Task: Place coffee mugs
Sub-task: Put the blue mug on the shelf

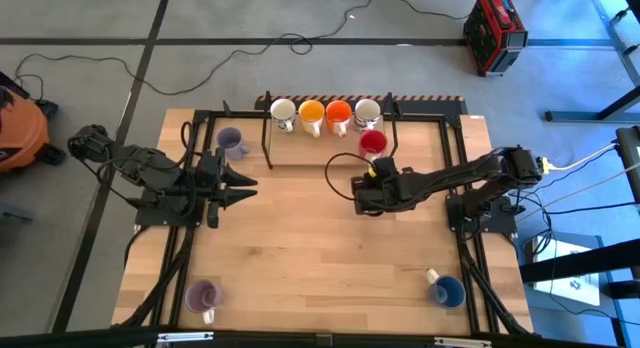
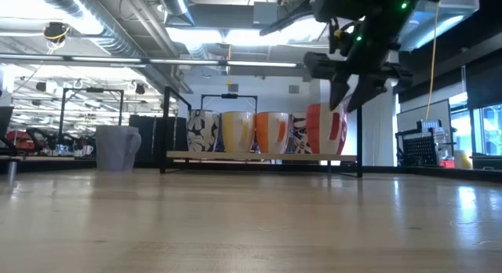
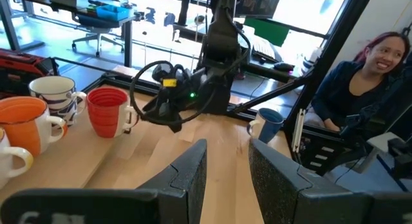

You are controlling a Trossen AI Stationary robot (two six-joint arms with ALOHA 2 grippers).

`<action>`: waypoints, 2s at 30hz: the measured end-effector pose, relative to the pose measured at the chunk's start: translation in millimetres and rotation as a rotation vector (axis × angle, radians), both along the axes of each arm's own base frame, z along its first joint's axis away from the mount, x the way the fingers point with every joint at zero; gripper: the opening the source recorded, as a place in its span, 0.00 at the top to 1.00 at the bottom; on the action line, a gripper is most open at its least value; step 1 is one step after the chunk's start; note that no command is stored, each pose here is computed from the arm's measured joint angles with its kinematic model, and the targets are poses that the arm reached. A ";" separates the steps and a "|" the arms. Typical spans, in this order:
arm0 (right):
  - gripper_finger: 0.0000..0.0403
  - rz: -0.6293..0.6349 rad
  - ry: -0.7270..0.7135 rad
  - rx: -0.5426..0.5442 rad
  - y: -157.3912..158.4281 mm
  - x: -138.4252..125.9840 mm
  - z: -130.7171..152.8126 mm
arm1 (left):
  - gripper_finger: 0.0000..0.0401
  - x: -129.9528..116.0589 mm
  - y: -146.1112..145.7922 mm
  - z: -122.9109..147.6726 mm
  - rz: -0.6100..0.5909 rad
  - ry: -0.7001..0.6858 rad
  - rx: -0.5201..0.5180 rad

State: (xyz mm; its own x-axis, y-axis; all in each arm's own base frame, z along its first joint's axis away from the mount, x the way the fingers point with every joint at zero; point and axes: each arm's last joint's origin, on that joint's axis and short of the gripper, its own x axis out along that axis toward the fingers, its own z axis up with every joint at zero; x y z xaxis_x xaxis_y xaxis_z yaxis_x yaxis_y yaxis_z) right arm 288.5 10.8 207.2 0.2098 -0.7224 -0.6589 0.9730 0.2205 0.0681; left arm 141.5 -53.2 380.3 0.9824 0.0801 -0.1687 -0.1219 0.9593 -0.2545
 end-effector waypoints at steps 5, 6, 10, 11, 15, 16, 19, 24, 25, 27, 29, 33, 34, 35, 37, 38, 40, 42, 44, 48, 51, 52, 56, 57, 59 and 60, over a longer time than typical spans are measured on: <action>0.62 0.031 0.047 0.042 3.0 -3.8 16.1 | 0.73 -0.1 0.1 -0.4 0.000 0.003 0.001; 0.62 0.042 0.041 0.051 4.7 -2.4 20.5 | 0.73 0.0 0.0 -0.5 0.000 0.004 0.001; 0.62 0.076 0.074 0.085 12.0 -6.7 35.9 | 0.73 0.0 0.0 -0.6 0.001 0.005 0.002; 0.61 0.085 0.068 0.096 13.9 -7.3 39.8 | 0.73 0.1 -0.1 -0.7 0.001 0.006 0.002; 0.56 0.142 0.064 0.147 23.0 -9.1 50.1 | 0.73 0.1 -0.1 -0.6 0.000 0.004 0.001; 0.54 0.161 0.073 0.153 26.2 -10.9 53.4 | 0.73 0.0 0.0 -0.3 0.001 0.002 0.000; 0.49 0.279 0.063 0.200 43.6 -12.8 70.0 | 0.73 0.1 0.0 -0.3 0.001 0.002 0.000; 0.48 0.532 0.103 0.347 79.0 -21.0 92.0 | 0.73 1.1 -0.5 -0.4 0.003 0.001 -0.002; 0.48 0.573 0.099 0.378 87.2 -22.7 94.9 | 0.73 1.6 -0.7 -0.9 0.003 0.005 0.000; 0.48 0.638 0.106 0.446 101.8 -27.2 97.0 | 0.73 1.9 -0.9 -1.7 0.002 0.012 0.003; 0.48 0.656 0.100 0.523 115.7 -33.2 97.5 | 0.73 2.9 -1.4 -2.0 0.002 0.014 0.004; 0.48 0.637 0.095 0.664 138.9 -46.1 96.8 | 0.73 3.1 -1.5 -2.3 0.002 0.016 0.006; 0.48 0.623 0.094 0.703 144.0 -49.2 96.7 | 0.73 3.0 -1.4 -2.0 0.002 0.014 0.005; 0.48 0.603 0.093 0.740 148.7 -52.2 96.5 | 0.73 3.1 -1.5 -2.1 0.001 0.015 0.007; 0.48 0.549 0.092 0.824 158.1 -58.8 96.4 | 0.73 3.3 -1.6 -2.4 0.001 0.017 0.012; 0.48 0.526 0.098 0.866 162.4 -62.0 96.3 | 0.73 3.3 -1.6 -2.3 0.001 0.016 0.012; 0.48 0.471 0.116 0.948 171.3 -68.4 95.7 | 0.73 3.2 -1.5 -2.3 0.001 0.017 0.013; 0.48 0.414 0.149 1.032 180.2 -75.2 94.8 | 0.73 3.3 -1.6 -2.3 0.000 0.017 0.013; 0.48 0.367 0.175 1.088 187.5 -82.1 94.9 | 0.73 3.3 -1.6 -2.3 0.001 0.017 0.014; 0.48 0.260 0.209 1.107 198.0 -97.3 93.7 | 0.73 3.3 -1.6 -2.3 0.000 0.017 0.014; 0.48 0.216 0.257 1.104 206.6 -103.6 87.3 | 0.73 3.3 -1.5 -2.3 0.001 0.017 0.015; 0.48 0.213 0.271 1.099 209.6 -106.1 84.1 | 0.73 3.3 -1.5 -2.3 0.001 0.017 0.015; 0.48 0.164 0.317 1.066 218.1 -109.1 63.1 | 0.73 3.3 -1.5 -2.3 0.002 0.017 0.017; 0.48 0.151 0.333 1.051 219.1 -110.1 57.3 | 0.73 3.2 -1.5 -2.3 0.002 0.017 0.017; 0.48 0.121 0.348 1.038 220.2 -110.1 47.6 | 0.73 3.2 -1.5 -2.3 0.002 0.017 0.017; 0.48 0.110 0.356 1.027 220.7 -109.7 42.2 | 0.73 3.2 -1.5 -2.3 0.002 0.017 0.017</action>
State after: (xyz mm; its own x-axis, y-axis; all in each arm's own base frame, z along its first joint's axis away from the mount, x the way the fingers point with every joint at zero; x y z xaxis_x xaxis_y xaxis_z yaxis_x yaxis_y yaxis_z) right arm 178.8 231.5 249.3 -0.0828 0.2177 -0.9725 0.9519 0.3061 -0.0125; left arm 144.8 -54.7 378.0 0.9793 0.0853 -0.1837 -0.1283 0.9631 -0.2365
